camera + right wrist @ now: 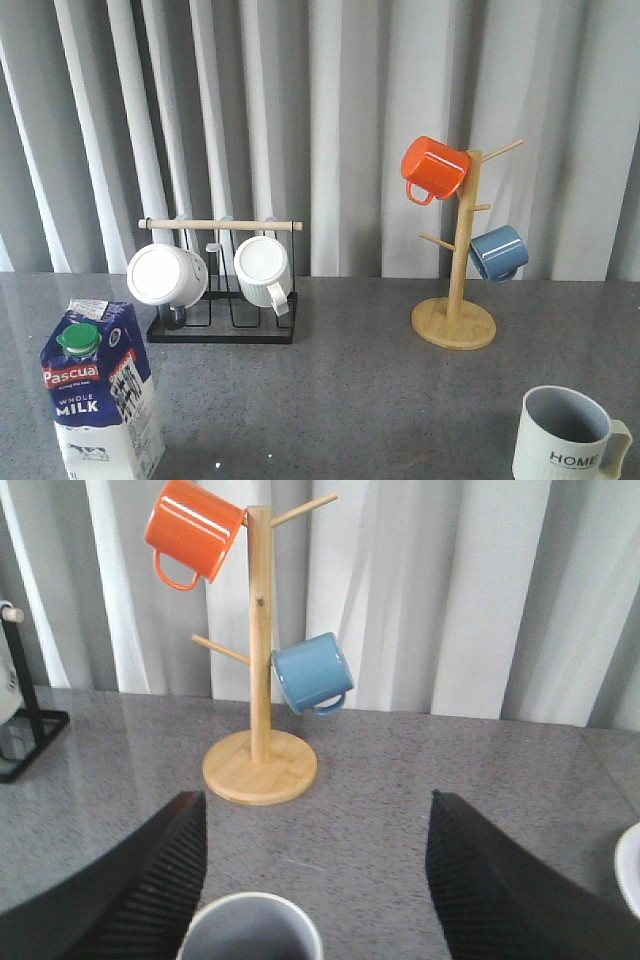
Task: Place milk next to cup
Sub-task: 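Lower the right gripper around the white HOME mug and close it, then lift the HOME mug with the right gripper and carry it toward table center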
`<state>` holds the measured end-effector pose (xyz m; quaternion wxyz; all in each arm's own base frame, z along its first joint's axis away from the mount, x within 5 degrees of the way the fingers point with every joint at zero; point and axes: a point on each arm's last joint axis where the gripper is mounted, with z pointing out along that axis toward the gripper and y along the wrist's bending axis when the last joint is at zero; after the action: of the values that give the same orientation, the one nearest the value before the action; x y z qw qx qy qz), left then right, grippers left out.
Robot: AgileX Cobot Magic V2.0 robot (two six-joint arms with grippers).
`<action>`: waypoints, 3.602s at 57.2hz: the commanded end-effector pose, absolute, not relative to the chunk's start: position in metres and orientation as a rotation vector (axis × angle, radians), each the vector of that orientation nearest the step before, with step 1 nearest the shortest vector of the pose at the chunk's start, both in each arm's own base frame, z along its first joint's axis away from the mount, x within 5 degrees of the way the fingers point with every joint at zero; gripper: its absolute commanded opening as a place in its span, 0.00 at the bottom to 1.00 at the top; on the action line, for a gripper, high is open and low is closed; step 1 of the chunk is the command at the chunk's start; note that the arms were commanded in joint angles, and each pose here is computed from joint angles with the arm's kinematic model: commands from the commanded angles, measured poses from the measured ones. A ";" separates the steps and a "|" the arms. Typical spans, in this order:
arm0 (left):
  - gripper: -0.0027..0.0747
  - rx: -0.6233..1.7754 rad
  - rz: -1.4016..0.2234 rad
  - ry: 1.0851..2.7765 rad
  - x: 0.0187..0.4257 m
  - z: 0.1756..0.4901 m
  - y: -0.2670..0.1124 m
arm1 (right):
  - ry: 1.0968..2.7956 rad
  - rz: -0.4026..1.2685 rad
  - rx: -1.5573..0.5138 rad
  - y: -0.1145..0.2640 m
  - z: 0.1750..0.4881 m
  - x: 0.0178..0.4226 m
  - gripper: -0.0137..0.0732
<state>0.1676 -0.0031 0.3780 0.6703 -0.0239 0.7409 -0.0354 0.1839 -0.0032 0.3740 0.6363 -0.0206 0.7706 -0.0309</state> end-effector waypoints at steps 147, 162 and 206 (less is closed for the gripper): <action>0.79 -0.062 -0.102 1.554 0.166 0.397 -0.004 | 1.659 -0.113 -0.088 -0.042 0.177 0.232 0.70; 0.79 -0.062 -0.102 1.554 0.166 0.397 -0.004 | 1.669 -0.119 -0.074 -0.045 0.170 0.240 0.70; 0.79 -0.062 -0.102 1.555 0.166 0.397 -0.004 | 1.685 -0.012 -0.125 -0.045 0.161 0.272 0.14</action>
<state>0.1676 -0.0033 0.3780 0.6703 -0.0235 0.7409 -0.0358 0.2668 -0.0459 0.1422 0.6178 -0.0414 0.7852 -0.0091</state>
